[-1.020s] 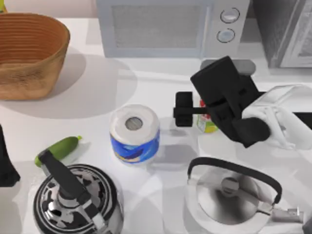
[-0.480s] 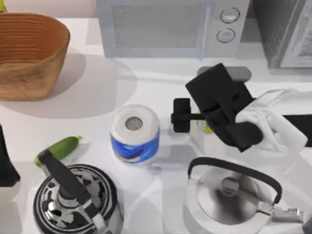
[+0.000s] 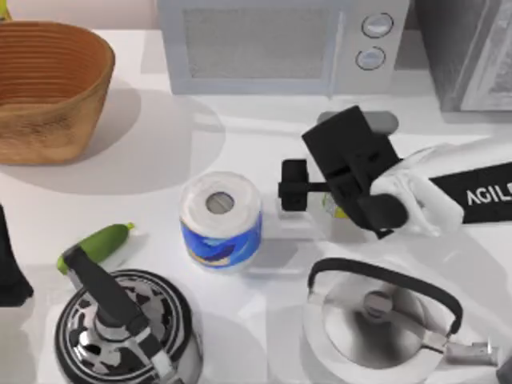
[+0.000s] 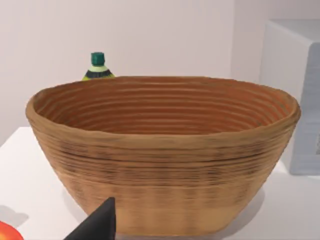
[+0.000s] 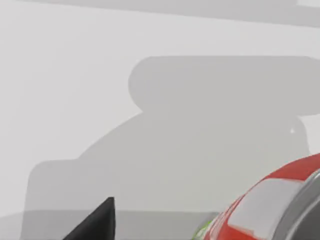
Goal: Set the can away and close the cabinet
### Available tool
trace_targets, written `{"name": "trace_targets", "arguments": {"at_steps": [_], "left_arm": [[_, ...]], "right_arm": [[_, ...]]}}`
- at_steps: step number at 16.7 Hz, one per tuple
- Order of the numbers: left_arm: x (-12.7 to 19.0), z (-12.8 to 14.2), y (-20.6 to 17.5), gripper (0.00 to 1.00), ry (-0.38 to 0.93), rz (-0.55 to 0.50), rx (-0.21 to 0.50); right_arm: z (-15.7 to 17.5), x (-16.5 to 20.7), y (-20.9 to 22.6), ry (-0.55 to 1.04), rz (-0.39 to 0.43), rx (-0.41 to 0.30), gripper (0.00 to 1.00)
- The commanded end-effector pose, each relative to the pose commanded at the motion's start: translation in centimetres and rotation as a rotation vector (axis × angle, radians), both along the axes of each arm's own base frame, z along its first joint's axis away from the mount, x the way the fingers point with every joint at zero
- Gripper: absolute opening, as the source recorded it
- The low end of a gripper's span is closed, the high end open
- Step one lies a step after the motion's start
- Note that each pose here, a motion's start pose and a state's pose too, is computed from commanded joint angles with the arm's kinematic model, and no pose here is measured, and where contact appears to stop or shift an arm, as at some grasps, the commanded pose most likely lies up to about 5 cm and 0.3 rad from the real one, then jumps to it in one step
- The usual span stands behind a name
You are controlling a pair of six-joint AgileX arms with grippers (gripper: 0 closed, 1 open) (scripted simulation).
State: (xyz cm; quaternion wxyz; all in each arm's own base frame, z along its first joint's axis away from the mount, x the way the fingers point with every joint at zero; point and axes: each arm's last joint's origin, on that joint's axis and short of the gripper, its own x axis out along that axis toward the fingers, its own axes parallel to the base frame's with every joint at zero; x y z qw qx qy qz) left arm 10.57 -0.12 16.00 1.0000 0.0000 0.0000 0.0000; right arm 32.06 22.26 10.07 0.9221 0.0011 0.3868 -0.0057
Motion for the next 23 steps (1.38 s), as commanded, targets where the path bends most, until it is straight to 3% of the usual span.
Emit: {"name": "trace_targets", "arguments": {"at_steps": [5, 18, 23], "left_arm": [[0.00, 0.00, 0.00, 1.00, 0.000, 0.000, 0.000], [0.00, 0.00, 0.00, 1.00, 0.000, 0.000, 0.000], [0.00, 0.00, 0.00, 1.00, 0.000, 0.000, 0.000]], "right_arm": [[-0.33, 0.12, 0.15, 0.000, 0.001, 0.000, 1.00], [-0.33, 0.12, 0.15, 0.000, 0.001, 0.000, 0.02], [-0.33, 0.12, 0.15, 0.000, 0.001, 0.000, 0.00]]}}
